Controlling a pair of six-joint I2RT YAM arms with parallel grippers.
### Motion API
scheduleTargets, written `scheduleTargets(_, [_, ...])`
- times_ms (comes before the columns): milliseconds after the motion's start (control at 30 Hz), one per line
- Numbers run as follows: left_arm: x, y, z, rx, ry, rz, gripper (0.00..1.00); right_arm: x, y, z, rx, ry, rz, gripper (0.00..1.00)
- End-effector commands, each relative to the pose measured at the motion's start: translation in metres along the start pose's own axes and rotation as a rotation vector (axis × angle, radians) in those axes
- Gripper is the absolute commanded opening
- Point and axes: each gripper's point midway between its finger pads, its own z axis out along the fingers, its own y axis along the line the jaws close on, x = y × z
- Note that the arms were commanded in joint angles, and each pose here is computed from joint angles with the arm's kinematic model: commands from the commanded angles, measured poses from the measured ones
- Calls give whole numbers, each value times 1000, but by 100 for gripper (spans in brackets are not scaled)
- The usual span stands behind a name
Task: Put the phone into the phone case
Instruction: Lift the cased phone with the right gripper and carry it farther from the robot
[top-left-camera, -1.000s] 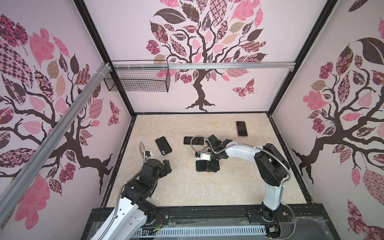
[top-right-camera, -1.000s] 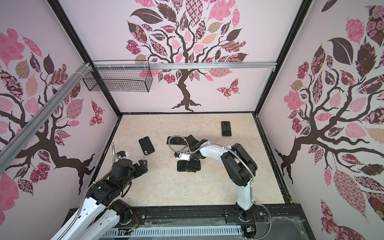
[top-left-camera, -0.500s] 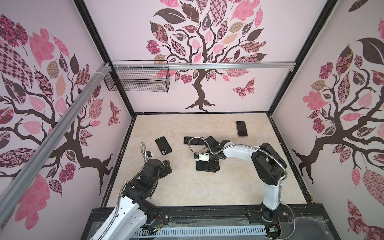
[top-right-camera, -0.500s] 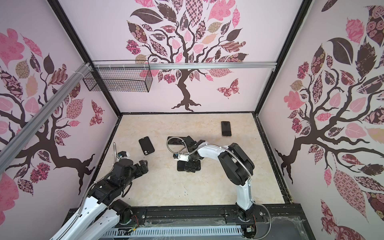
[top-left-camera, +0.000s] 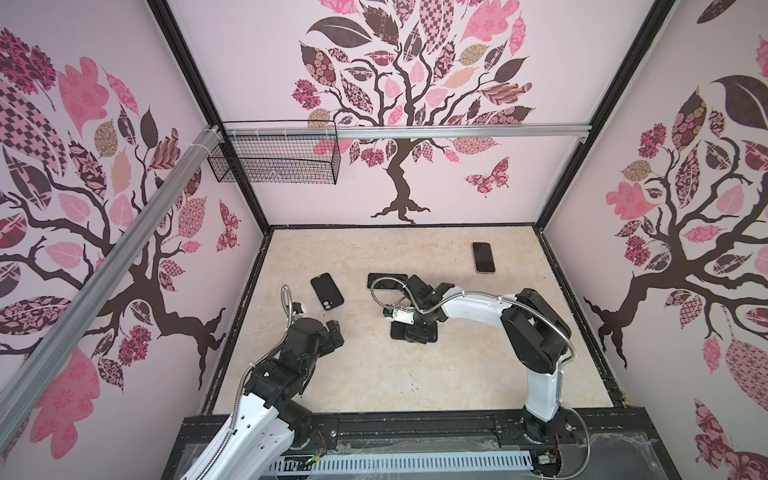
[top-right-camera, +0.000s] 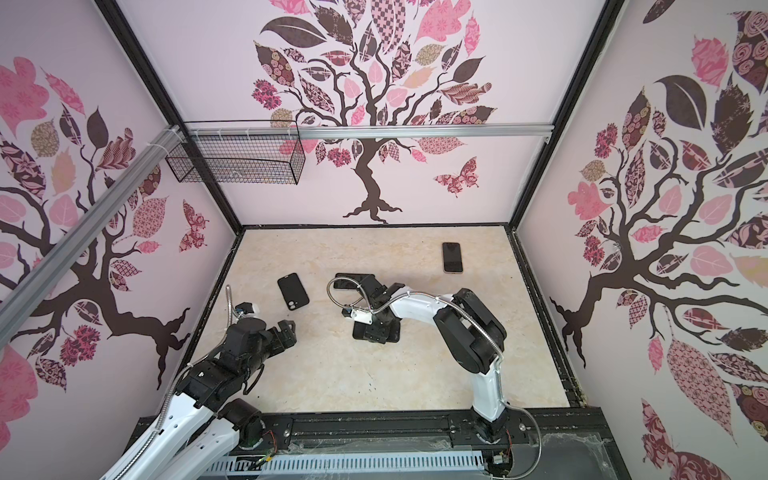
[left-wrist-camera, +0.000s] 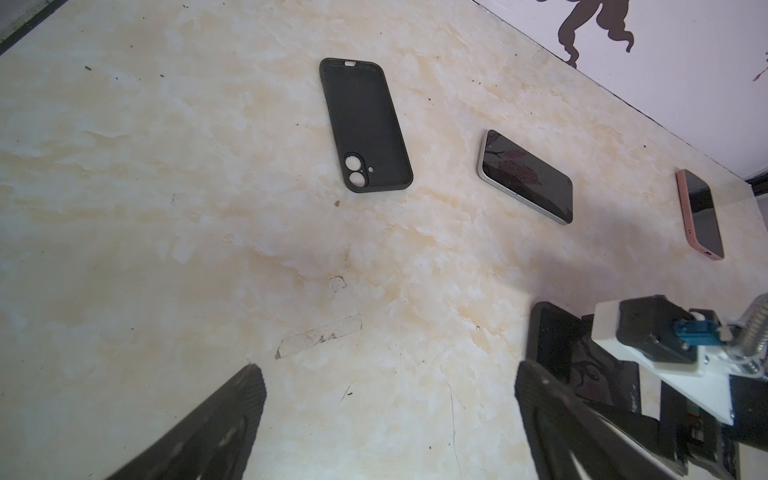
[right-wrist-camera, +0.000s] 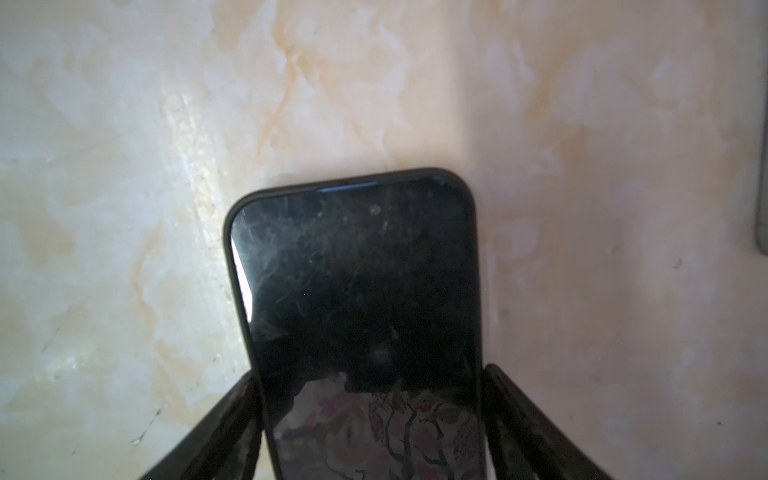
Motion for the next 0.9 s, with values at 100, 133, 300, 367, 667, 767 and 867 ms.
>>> scheduleTargets(100, [1, 4, 2, -9, -12, 7, 97, 27, 6, 32, 0, 97, 93, 65])
scheduleTargets(133, [1, 4, 2, -10, -12, 8, 97, 26, 6, 30, 0, 87, 103, 65])
scheduleTargets(300, [1, 4, 2, -9, -12, 8, 97, 15, -12, 15, 64, 35, 273, 61])
scheduleTargets(367, [1, 3, 1, -4, -11, 6, 97, 15, -26, 9, 72, 26, 378, 58])
scheduleTargets(667, [1, -1, 3, 14, -7, 12, 97, 14, -71, -26, 93, -132, 680, 29])
scheduleTargets(767, [1, -2, 3, 18, -4, 12, 97, 20, -86, -37, 133, -164, 754, 29])
scheduleTargets(867, [2, -5, 3, 25, 7, 18, 97, 31, -102, -44, 177, -190, 824, 27])
